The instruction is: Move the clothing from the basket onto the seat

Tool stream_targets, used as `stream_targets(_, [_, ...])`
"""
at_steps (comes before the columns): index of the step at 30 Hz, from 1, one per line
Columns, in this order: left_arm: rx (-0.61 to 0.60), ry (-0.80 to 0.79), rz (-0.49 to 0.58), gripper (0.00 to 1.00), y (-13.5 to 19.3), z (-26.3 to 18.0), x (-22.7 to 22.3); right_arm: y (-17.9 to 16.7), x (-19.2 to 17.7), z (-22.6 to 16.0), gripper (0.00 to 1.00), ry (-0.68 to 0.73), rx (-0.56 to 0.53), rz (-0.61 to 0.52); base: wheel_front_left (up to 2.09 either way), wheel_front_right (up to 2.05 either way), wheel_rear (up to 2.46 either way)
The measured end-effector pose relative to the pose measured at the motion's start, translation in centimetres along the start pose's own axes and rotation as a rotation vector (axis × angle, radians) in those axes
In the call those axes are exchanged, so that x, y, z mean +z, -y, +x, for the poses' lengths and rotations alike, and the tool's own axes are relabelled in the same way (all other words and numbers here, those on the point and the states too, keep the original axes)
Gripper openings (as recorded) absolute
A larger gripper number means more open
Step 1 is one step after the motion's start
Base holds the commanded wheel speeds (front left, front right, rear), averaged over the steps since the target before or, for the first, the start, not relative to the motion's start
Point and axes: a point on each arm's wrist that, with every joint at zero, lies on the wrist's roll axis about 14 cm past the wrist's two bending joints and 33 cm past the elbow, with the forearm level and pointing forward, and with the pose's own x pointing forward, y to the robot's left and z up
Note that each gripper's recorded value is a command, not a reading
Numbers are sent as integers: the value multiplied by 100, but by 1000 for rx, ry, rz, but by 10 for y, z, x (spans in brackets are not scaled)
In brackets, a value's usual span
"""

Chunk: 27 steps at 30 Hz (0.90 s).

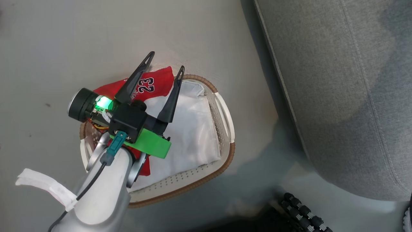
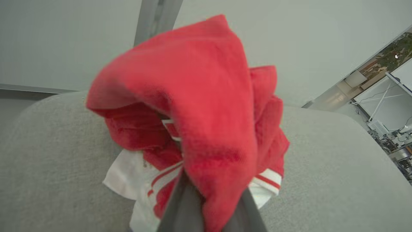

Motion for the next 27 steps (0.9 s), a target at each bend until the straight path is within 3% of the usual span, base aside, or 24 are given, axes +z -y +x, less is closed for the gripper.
stream_targets(2, [3, -23, -14, 100, -2, -1, -12, -13, -26, -4, 0, -55, 17, 7, 0, 0, 0])
stream_targets(3, [4, -30, -19, 100, -2, -1, -16, -15, -33, -5, 5, -69, 18, 9, 0, 0, 0])
stream_targets(4, [4, -36, -23, 100, -2, -1, -20, -17, -39, -7, 25, -81, 18, 8, 0, 0, 0])
stream_targets(6, [-1, -39, -29, 100, -1, 0, -22, -19, -44, -11, 45, -91, 21, 3, 0, 0, 0])
stream_targets(7, [-4, -38, -30, 100, 0, 1, -23, -20, -45, -13, 60, -90, 23, 1, 0, 0, 0])
stream_targets(8, [-7, -39, -30, 100, 1, 2, -23, -20, -42, -15, 95, -80, 25, -3, 0, 0, 0])
stream_targets(9, [-9, -38, -29, 100, 1, 2, -22, -21, -40, -16, 100, -73, 28, -5, 0, 0, 0])
stream_targets(21, [5, 36, -27, 100, 11, 5, 22, -27, -40, -61, 100, -87, 96, -27, 0, 0, 0])
stream_targets(27, [36, 76, -11, 100, 17, -9, 56, -26, -23, -85, 100, -54, 127, -17, 0, 0, 0])
